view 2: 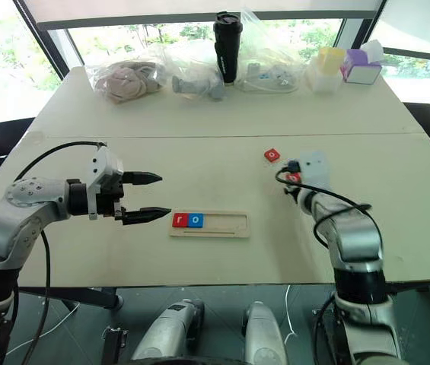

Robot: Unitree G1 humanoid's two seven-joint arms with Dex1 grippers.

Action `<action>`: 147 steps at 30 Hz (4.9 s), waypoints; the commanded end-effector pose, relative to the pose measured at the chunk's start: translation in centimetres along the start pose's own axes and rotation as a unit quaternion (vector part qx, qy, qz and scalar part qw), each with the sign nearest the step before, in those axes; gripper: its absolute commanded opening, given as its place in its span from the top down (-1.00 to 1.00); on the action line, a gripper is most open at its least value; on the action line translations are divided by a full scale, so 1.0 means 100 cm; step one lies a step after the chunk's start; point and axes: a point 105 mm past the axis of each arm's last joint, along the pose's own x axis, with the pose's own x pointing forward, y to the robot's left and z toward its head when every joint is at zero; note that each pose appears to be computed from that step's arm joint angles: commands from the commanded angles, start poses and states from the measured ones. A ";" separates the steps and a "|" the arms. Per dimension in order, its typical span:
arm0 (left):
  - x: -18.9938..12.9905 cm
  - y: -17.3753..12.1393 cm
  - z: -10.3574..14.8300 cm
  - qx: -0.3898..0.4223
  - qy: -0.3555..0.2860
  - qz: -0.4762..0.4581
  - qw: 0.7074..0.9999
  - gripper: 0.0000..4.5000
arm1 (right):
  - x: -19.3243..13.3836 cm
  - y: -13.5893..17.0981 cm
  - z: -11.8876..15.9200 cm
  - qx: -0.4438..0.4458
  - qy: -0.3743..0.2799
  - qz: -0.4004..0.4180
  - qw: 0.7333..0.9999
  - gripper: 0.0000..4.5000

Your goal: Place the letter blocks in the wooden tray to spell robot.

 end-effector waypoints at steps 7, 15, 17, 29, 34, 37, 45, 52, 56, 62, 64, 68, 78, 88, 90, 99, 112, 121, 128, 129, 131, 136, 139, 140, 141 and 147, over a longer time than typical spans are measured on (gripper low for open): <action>0.009 0.003 0.009 0.020 -0.017 -0.021 0.999 -1.00 | -0.047 0.031 -0.009 0.097 0.023 -0.034 0.994 0.48; 0.015 0.004 0.010 0.024 -0.018 -0.027 0.999 -1.00 | -0.046 0.058 -0.016 0.150 0.042 -0.015 0.988 0.26; 0.015 0.004 0.010 0.025 -0.019 -0.026 0.999 -1.00 | -0.047 0.061 -0.019 0.151 0.048 -0.011 0.987 -0.19; 0.011 0.000 0.008 0.021 -0.010 -0.028 0.999 -1.00 | -0.066 0.023 0.015 -0.112 -0.103 0.186 0.971 -0.98; 0.003 -0.007 0.005 0.028 0.010 -0.056 0.998 -1.00 | -0.064 0.006 -0.011 -0.156 -0.084 0.302 0.937 -0.98; -0.003 -0.007 0.003 0.034 0.023 -0.060 0.997 -1.00 | -0.054 0.004 -0.016 -0.152 -0.086 0.325 0.929 -0.98; -0.007 -0.011 0.002 0.037 0.032 -0.062 0.997 -1.00 | -0.028 0.002 -0.025 -0.165 -0.088 0.332 0.925 -0.98; -0.002 -0.010 -0.001 0.032 0.026 -0.051 0.998 -1.00 | -0.011 0.006 -0.036 -0.167 -0.078 0.337 0.924 -0.59; -0.003 -0.009 -0.003 0.032 0.030 -0.049 0.998 -1.00 | -0.010 0.008 -0.037 -0.167 -0.079 0.341 0.921 0.31; -0.012 -0.009 -0.009 0.029 0.043 -0.045 0.998 -1.00 | -0.032 0.020 -0.010 -0.190 -0.110 0.378 0.900 0.48; -0.017 -0.009 -0.011 0.032 0.050 -0.046 0.997 -1.00 | -0.048 0.040 0.000 -0.204 -0.113 0.424 0.875 0.48; -0.019 -0.010 -0.017 0.038 0.060 -0.048 0.996 -1.00 | -0.073 0.086 0.011 -0.206 -0.116 0.515 0.824 0.48; -0.017 -0.018 -0.028 0.046 0.075 -0.038 0.995 -1.00 | -0.041 0.147 0.013 -0.262 -0.121 0.546 0.787 0.48; -0.013 -0.022 -0.025 0.036 0.057 -0.027 0.997 -1.00 | -0.031 0.159 0.011 -0.293 -0.112 0.567 0.761 0.48; -0.012 -0.021 -0.024 0.036 0.054 -0.026 0.998 -1.00 | -0.029 0.159 0.012 -0.294 -0.112 0.567 0.761 0.48; -0.011 -0.021 -0.025 0.035 0.054 -0.019 0.998 -1.00 | -0.023 0.161 0.015 -0.299 -0.117 0.566 0.759 0.48; -0.009 -0.020 -0.025 0.035 0.051 -0.014 0.998 -1.00 | -0.021 0.163 0.018 -0.294 -0.128 0.561 0.763 -0.94; -0.011 -0.016 -0.025 0.033 0.052 -0.007 0.998 -1.00 | -0.015 0.094 0.115 -0.103 -0.266 0.425 0.859 -0.94; -0.005 -0.013 -0.025 0.032 0.044 -0.008 0.998 -1.00 | 0.043 0.054 0.109 -0.078 -0.215 0.236 0.945 -0.94; -0.004 -0.013 -0.024 0.032 0.043 -0.009 0.999 -1.00 | 0.051 0.052 0.108 -0.074 -0.207 0.221 0.950 -0.94; -0.003 -0.012 -0.024 0.033 0.042 -0.010 0.999 -1.00 | 0.063 0.049 0.106 -0.061 -0.192 0.203 0.958 -0.94; -0.004 -0.012 -0.023 0.036 0.041 -0.007 0.998 -1.00 | 0.051 0.075 0.105 -0.079 -0.188 0.306 0.930 -0.94; -0.008 -0.012 -0.025 0.034 0.044 0.001 0.998 -1.00 | 0.009 0.105 0.085 -0.140 -0.198 0.422 0.873 -0.94; -0.009 -0.012 -0.025 0.034 0.045 0.002 0.998 -1.00 | 0.000 0.110 0.074 -0.160 -0.192 0.437 0.864 -0.94; -0.010 -0.013 -0.026 0.033 0.046 0.004 0.998 -1.00 | -0.006 0.114 0.064 -0.178 -0.184 0.444 0.859 -0.94; -0.013 -0.013 -0.027 0.031 0.047 0.009 0.998 -1.00 | -0.027 0.119 0.029 -0.245 -0.158 0.467 0.835 -0.94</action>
